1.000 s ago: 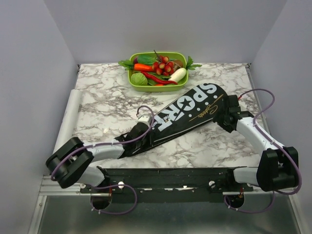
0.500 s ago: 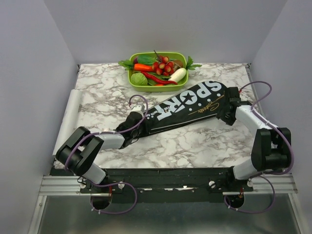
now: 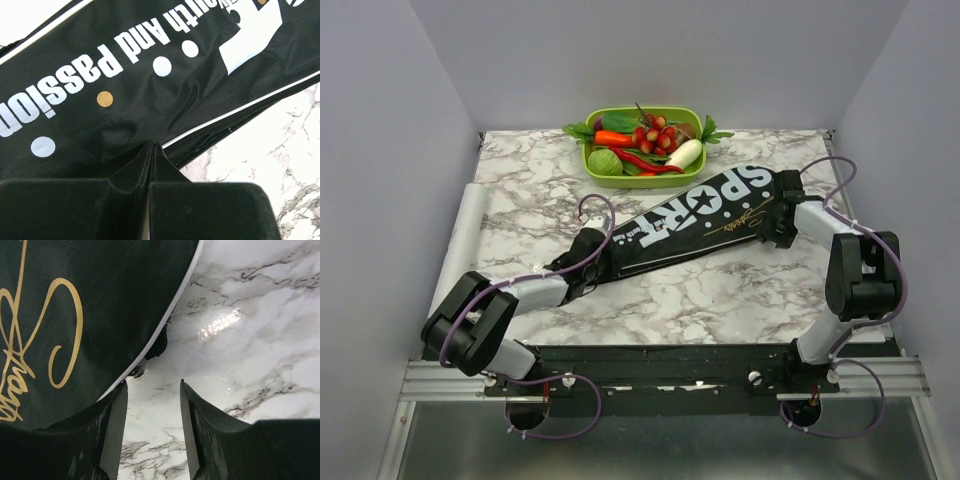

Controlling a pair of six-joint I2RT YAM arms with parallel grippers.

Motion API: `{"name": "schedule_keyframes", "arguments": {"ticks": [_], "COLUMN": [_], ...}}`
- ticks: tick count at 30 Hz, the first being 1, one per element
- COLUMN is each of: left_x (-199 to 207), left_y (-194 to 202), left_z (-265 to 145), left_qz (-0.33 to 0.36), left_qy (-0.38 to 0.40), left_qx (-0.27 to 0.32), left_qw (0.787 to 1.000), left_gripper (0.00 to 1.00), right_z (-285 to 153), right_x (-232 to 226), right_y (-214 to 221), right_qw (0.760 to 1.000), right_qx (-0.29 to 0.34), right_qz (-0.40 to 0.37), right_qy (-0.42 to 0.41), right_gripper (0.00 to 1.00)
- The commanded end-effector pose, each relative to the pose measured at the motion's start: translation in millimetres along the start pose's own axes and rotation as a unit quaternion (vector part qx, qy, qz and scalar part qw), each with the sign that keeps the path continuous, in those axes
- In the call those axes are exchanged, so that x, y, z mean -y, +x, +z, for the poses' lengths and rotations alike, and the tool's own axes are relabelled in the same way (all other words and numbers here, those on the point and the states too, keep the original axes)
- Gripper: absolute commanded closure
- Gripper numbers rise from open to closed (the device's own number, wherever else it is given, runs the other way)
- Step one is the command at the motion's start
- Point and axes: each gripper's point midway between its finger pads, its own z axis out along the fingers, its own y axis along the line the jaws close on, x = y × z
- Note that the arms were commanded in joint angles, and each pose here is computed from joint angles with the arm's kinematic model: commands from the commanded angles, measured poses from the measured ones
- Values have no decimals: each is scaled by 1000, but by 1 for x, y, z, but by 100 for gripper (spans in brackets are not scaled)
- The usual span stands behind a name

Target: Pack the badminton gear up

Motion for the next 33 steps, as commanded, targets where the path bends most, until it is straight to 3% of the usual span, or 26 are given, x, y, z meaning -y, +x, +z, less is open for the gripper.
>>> {"name": "schedule_keyframes", "arguments": {"ticks": [1, 12, 20, 24, 33], "left_x": [-9, -14, -11, -8, -12], "left_y": [6, 8, 2, 0, 1], "left_z": [-6, -12, -21, -27, -39], "left_qz": [5, 19, 20, 21, 29], "left_qy": [-16, -22, -14, -4, -5], "left_qx": [-13, -14, -4, 3, 12], "left_qw": [1000, 999, 1000, 1000, 999], "left_gripper": [95, 95, 95, 95, 94], "right_z": [8, 19, 22, 24, 19], "right_x": [-14, -18, -26, -35, -58], "right_y": [-11, -16, -22, -23, -18], "right_qw": [999, 999, 995, 990, 976], "right_qx": [0, -6, -16, -23, -33], "right_qz": [-21, -42, -88, -121, -163], "right_qy": [-28, -27, -43, -69, -144], "right_gripper": [48, 66, 65, 59, 59]}}
